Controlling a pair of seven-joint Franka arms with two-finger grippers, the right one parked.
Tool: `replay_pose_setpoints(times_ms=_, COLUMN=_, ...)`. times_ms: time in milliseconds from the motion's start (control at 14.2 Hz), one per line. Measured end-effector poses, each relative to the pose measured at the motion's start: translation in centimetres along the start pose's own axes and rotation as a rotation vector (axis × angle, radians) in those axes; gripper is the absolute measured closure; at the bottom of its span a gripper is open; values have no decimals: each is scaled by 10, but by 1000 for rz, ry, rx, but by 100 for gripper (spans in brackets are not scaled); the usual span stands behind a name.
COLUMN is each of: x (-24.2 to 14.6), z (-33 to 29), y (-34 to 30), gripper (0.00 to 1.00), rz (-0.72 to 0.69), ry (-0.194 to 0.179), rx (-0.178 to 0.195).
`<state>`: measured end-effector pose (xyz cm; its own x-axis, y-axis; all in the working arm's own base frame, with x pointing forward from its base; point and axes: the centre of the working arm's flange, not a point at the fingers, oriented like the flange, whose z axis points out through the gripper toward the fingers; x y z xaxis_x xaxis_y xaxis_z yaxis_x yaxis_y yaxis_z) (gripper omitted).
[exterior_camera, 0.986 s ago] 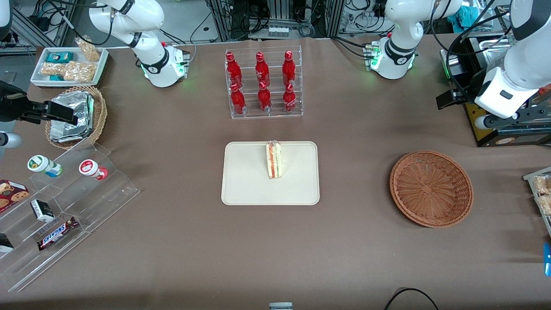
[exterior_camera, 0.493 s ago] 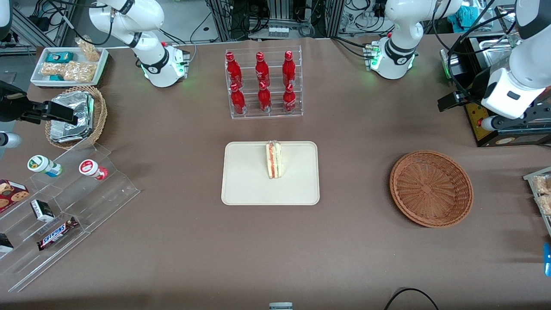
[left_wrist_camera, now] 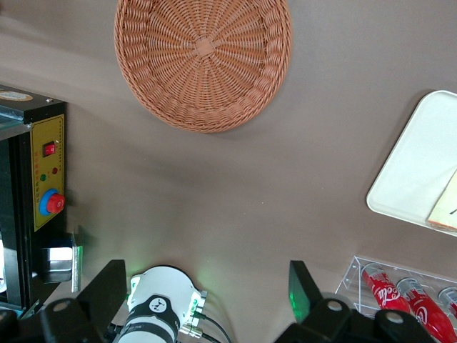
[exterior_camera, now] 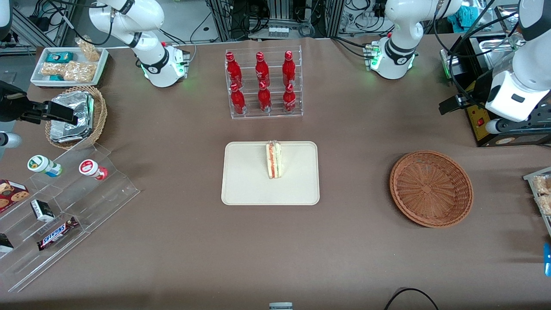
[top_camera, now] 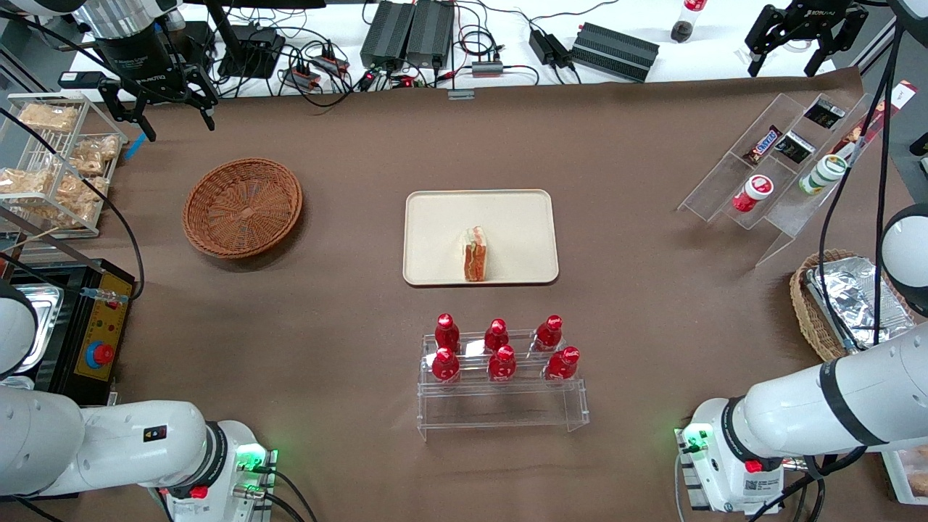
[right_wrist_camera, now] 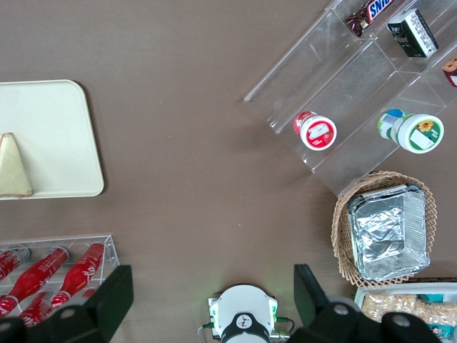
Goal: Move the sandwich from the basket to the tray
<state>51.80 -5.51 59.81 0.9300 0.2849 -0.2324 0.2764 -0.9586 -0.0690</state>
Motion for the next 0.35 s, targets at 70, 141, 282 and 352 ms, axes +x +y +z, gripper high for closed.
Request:
replay_pose_setpoints(times_ms=70, x=0, z=0, y=0, gripper=0, rz=5, ry=0, rx=0)
replay_pose_setpoints(times_ms=141, x=0, z=0, y=0, gripper=0, rz=20, ry=0, rx=0)
replay_pose_setpoints(times_ms=282, x=1, z=0, y=0, gripper=0, rz=68, ry=-1, rx=0)
replay_pose_setpoints(times_ms=352, x=1, z=0, y=-1, gripper=0, rz=84, ry=-1, rx=0)
